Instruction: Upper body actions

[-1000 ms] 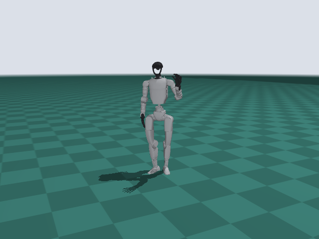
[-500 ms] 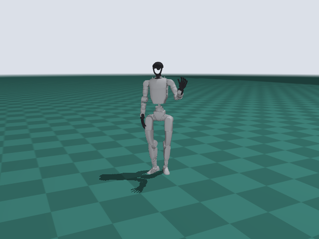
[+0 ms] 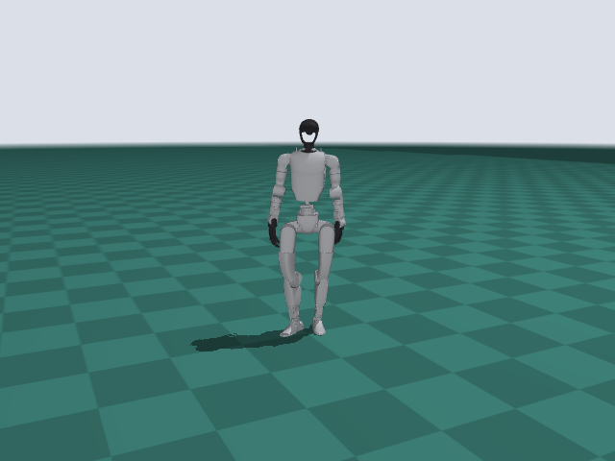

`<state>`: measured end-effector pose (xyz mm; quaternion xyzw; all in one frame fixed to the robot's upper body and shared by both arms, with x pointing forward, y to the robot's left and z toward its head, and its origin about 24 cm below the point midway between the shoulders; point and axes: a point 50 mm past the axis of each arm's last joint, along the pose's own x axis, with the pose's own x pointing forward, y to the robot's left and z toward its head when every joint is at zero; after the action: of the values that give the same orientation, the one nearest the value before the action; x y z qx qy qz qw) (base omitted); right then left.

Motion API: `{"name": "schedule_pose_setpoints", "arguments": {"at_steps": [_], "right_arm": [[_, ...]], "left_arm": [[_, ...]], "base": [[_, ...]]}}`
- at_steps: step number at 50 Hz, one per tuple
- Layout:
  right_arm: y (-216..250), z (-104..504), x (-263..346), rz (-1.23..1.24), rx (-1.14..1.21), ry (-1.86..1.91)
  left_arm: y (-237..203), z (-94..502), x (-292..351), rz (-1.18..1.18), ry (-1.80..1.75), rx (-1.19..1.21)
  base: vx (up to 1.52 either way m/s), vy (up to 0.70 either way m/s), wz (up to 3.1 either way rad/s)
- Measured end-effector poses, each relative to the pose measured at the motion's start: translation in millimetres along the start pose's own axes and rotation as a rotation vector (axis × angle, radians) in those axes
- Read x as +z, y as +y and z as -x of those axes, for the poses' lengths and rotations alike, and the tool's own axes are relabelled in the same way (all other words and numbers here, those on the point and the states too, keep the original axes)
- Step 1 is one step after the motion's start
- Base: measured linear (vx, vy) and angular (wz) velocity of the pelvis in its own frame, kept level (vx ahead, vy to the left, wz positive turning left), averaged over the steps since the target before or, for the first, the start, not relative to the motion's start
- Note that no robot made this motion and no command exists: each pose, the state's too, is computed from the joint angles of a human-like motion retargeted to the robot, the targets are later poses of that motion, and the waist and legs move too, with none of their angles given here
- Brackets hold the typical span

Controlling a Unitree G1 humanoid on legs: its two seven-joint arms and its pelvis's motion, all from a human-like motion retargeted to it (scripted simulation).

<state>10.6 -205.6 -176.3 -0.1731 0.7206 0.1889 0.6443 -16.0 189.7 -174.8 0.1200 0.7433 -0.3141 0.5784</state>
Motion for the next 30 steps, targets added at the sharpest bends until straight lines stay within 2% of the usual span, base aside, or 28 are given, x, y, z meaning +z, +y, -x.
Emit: {"name": "schedule_pose_setpoints", "arguments": {"at_steps": [2, 5, 8, 17, 23, 30], "right_arm": [[2, 0, 5, -0.001, 0.021, -0.02], [2, 0, 12, 0.003, 0.013, -0.054], [3, 0, 18, 0.018, -0.004, -0.082], [-1, 6, 65, 0.292, -0.018, -0.19], [-4, 12, 86, 0.445, -0.072, -0.277], [-5, 12, 85, 0.412, -0.06, -0.268]], "left_arm": [[-9, -4, 1, 0.108, -0.047, -0.013], [8, 2, 23, 0.257, -0.257, 0.103], [35, 16, 28, 0.24, -0.331, 0.229], [86, 49, 24, 0.144, -0.239, 0.321], [101, 60, 24, 0.128, -0.211, 0.37], [107, 68, 43, 0.079, -0.279, 0.378]], "base": [[0.07, 0.01, 0.37], [0.06, 0.03, -1.49], [0.01, 0.01, -0.26], [-0.05, -0.08, -0.18], [-0.06, -0.11, 0.13], [-0.12, -0.17, 0.07]]}}
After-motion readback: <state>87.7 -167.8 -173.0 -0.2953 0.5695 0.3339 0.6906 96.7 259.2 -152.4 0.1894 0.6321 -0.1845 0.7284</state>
